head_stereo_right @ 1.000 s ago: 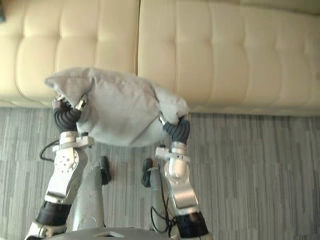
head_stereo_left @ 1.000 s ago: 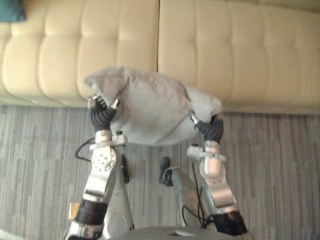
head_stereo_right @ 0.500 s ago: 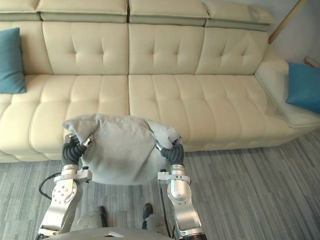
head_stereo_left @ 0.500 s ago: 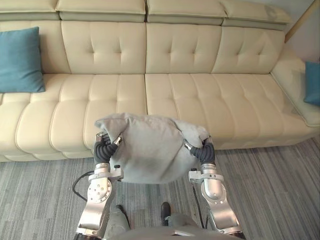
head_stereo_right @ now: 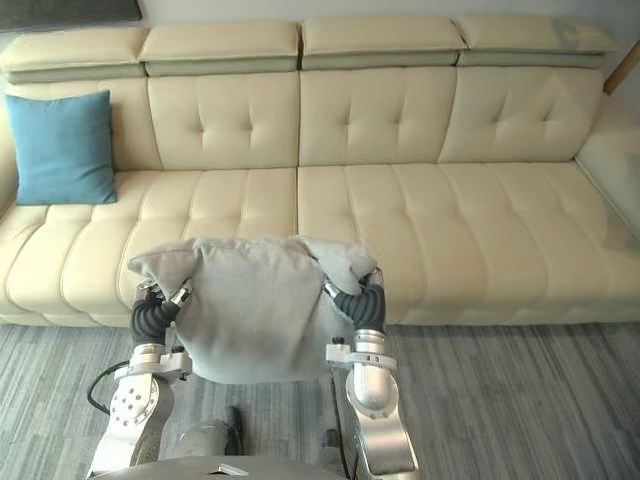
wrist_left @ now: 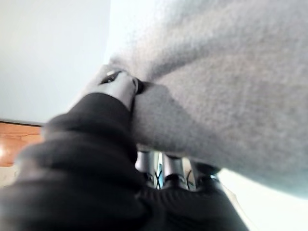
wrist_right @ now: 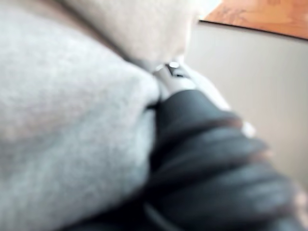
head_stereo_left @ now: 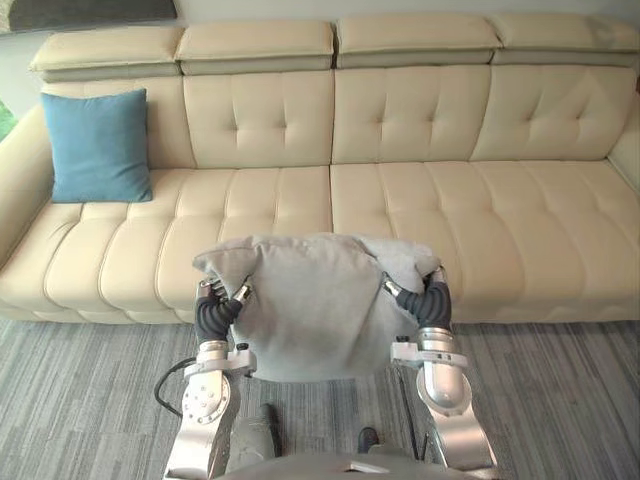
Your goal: Pick up cushions and gather them together orderly.
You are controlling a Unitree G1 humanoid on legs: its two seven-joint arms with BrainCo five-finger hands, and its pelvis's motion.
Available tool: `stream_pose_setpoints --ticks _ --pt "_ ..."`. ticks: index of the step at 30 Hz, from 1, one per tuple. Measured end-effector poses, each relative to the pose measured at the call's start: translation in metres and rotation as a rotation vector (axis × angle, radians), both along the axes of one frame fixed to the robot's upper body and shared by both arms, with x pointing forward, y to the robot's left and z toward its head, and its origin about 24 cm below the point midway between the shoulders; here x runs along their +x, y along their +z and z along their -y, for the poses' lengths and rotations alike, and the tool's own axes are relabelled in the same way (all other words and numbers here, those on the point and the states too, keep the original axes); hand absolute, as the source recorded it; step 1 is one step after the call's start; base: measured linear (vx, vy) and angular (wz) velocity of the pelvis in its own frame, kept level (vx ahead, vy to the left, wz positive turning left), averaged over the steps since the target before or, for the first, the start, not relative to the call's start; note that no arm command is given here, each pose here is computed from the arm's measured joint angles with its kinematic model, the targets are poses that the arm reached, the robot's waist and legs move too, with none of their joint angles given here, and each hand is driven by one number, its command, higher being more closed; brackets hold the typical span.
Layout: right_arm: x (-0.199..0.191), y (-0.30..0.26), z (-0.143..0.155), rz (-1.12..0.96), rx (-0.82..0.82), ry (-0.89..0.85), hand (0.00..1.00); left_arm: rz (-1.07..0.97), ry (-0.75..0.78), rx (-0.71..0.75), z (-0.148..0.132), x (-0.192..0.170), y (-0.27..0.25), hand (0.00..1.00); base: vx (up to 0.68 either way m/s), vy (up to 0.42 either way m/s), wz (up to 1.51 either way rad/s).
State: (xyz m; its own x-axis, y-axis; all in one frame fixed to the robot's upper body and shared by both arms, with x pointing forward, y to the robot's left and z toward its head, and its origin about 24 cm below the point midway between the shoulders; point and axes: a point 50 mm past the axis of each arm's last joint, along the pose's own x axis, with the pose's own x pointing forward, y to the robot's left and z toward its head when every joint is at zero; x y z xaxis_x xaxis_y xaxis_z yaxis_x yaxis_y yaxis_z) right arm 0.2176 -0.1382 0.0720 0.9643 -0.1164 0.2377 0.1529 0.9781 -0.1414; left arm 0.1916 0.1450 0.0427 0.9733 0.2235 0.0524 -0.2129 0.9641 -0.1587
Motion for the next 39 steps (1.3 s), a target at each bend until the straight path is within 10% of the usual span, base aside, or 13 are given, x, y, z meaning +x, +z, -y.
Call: stream_pose_setpoints --ticks 39 --pt "-0.017 -0.009 0.022 -0.062 0.003 -0.036 1.0 -0.039 -0.114 -0.02 0.017 0.003 -0.009 1.0 0.22 -0.003 0.02"
